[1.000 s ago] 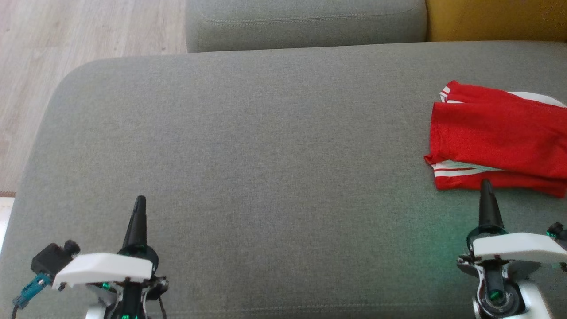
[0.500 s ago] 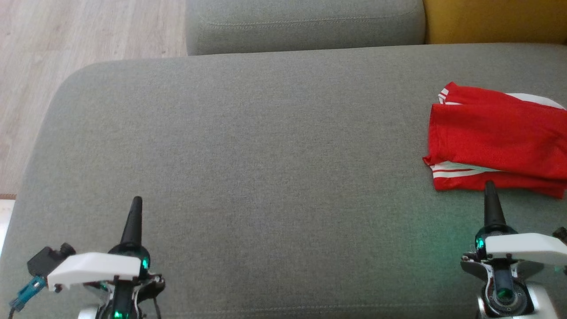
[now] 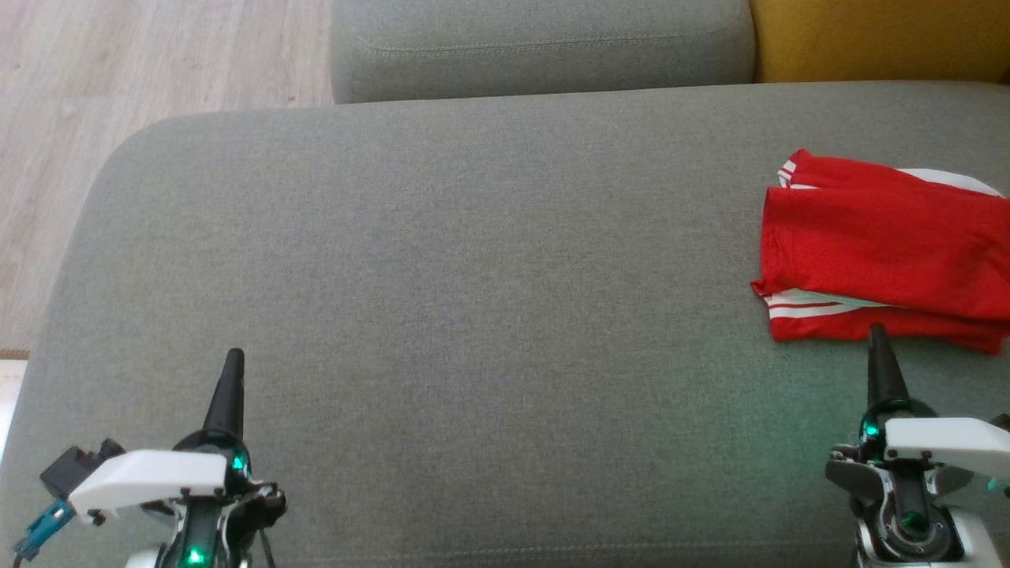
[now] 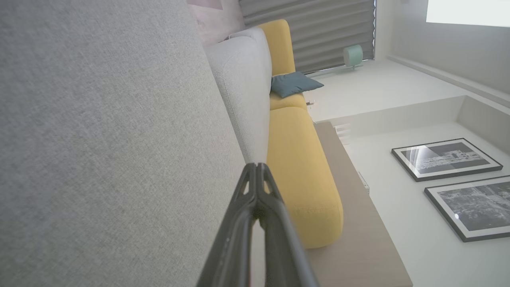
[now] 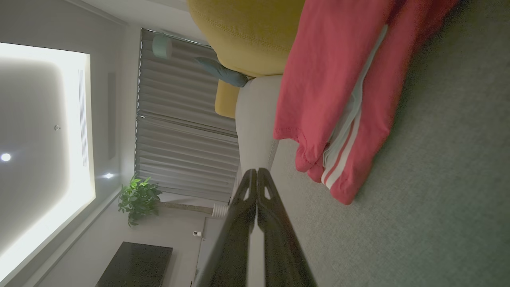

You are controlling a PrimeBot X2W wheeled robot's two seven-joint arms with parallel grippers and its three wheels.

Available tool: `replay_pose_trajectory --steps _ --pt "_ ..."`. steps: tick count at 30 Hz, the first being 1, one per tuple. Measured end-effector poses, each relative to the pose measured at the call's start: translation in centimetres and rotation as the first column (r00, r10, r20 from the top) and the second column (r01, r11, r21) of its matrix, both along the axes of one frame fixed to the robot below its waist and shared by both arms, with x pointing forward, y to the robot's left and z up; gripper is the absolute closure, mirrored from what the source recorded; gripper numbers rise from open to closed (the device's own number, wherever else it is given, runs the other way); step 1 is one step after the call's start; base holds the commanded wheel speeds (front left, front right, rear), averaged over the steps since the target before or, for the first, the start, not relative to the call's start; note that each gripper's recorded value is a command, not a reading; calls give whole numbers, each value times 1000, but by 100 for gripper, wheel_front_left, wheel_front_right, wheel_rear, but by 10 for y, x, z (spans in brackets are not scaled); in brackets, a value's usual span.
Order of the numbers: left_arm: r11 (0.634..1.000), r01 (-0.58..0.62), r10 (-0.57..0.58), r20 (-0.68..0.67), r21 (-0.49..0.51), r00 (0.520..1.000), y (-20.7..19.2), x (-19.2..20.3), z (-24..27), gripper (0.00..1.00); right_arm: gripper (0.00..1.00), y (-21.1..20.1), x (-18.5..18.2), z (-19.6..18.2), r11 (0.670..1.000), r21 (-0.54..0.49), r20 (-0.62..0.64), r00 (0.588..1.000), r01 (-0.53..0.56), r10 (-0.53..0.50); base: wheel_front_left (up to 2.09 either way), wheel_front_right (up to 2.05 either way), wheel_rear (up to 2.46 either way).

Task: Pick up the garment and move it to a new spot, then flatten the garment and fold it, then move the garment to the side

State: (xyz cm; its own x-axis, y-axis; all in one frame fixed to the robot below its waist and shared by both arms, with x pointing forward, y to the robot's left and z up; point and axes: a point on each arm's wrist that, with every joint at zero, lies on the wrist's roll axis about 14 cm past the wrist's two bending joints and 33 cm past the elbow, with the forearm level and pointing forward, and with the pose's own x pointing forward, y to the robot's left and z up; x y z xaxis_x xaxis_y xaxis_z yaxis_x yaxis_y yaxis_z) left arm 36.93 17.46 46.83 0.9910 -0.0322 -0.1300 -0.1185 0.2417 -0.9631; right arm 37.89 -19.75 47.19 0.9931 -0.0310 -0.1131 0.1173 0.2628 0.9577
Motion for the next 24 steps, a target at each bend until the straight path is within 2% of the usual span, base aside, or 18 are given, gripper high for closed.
replay_pose_trajectory --steps 14,24 --pt "991 -20 20 1 -131 1000 6 0 1 100 100 -3 -1 4 989 146 16 1000 11 -13 0 0 0" --pt "973 -31 37 21 -230 999 11 4 7 100 100 -5 -1 9 966 257 35 999 13 -23 0 0 0"
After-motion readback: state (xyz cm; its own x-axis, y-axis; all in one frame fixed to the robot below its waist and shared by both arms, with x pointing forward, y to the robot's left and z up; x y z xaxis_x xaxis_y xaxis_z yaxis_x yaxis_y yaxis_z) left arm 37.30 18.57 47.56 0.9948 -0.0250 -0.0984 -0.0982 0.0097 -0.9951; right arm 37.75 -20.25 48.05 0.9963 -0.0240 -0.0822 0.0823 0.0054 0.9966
